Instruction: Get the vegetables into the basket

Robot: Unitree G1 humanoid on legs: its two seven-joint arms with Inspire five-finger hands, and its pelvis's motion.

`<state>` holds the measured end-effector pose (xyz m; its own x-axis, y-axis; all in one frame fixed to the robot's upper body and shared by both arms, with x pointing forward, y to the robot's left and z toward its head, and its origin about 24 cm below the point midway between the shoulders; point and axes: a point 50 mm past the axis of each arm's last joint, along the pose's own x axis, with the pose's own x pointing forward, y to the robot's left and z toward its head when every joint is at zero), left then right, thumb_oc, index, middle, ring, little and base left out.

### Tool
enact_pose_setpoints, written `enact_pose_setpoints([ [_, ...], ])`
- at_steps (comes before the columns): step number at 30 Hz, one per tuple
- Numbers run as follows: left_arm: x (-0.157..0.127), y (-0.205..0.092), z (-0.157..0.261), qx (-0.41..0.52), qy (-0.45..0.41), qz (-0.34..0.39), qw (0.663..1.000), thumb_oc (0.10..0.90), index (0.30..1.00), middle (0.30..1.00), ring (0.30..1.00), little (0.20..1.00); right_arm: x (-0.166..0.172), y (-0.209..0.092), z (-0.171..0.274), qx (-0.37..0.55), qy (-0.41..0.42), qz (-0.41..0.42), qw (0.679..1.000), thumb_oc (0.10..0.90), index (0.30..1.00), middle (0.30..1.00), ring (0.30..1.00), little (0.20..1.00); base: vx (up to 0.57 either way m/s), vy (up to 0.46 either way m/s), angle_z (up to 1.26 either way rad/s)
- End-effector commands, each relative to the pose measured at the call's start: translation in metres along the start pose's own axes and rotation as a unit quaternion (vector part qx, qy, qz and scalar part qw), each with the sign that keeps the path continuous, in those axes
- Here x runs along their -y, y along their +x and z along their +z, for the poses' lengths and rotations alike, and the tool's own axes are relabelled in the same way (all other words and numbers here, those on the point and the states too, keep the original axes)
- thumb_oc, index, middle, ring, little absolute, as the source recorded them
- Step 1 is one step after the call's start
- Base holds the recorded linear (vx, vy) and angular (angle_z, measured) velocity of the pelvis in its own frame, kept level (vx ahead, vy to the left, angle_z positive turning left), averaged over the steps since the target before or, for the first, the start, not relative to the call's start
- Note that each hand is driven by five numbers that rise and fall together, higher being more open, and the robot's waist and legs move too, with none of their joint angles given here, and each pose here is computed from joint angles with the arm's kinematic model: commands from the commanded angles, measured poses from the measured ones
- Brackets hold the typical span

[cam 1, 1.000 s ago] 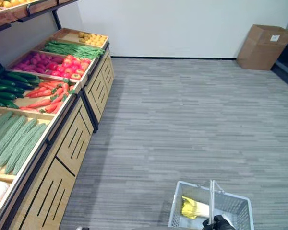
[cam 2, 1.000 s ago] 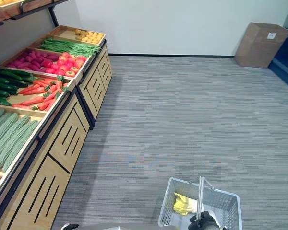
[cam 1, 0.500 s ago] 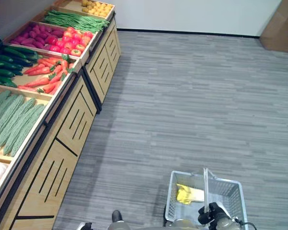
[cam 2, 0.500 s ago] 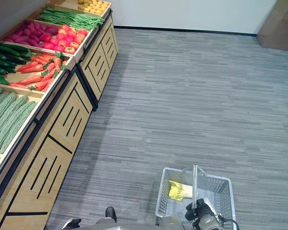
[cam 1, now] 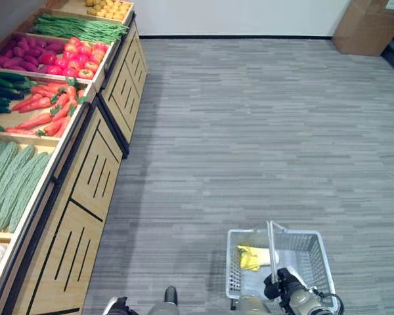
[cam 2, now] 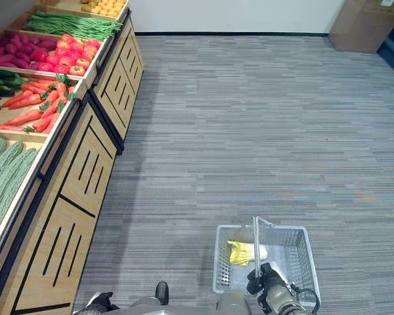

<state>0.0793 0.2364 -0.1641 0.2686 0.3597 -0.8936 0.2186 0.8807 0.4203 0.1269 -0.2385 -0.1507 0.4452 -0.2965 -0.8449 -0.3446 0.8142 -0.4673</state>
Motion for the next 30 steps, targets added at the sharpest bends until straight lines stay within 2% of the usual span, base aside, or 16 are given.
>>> enact_pose_setpoints([
  [1, -0.008, 0.002, 0.009, 0.008, -0.005, 0.016, 1.0, 0.9, 1.0, 1.0, 1.0, 1.0, 0.003, 0.001, -0.002, -0.008, -0.031, 0.0, 0.999, 0.4, 0.3, 0.3, 0.3, 0.3, 0.02, 0.067, -0.08],
  [15, -0.012, 0.003, 0.009, 0.008, 0.002, 0.013, 1.0, 0.9, 1.0, 1.0, 1.0, 1.0, 0.0, 0.001, -0.004, -0.019, -0.032, 0.011, 0.999, 0.4, 0.3, 0.3, 0.3, 0.3, 0.03, 0.078, -0.07],
  [30, -0.036, 0.005, 0.019, 0.017, -0.018, 0.039, 0.999, 0.9, 1.0, 1.0, 1.0, 1.0, 0.012, 0.004, 0.013, 0.002, -0.013, 0.0, 1.0, 0.4, 0.3, 0.3, 0.3, 0.3, 0.05, 0.074, -0.15],
])
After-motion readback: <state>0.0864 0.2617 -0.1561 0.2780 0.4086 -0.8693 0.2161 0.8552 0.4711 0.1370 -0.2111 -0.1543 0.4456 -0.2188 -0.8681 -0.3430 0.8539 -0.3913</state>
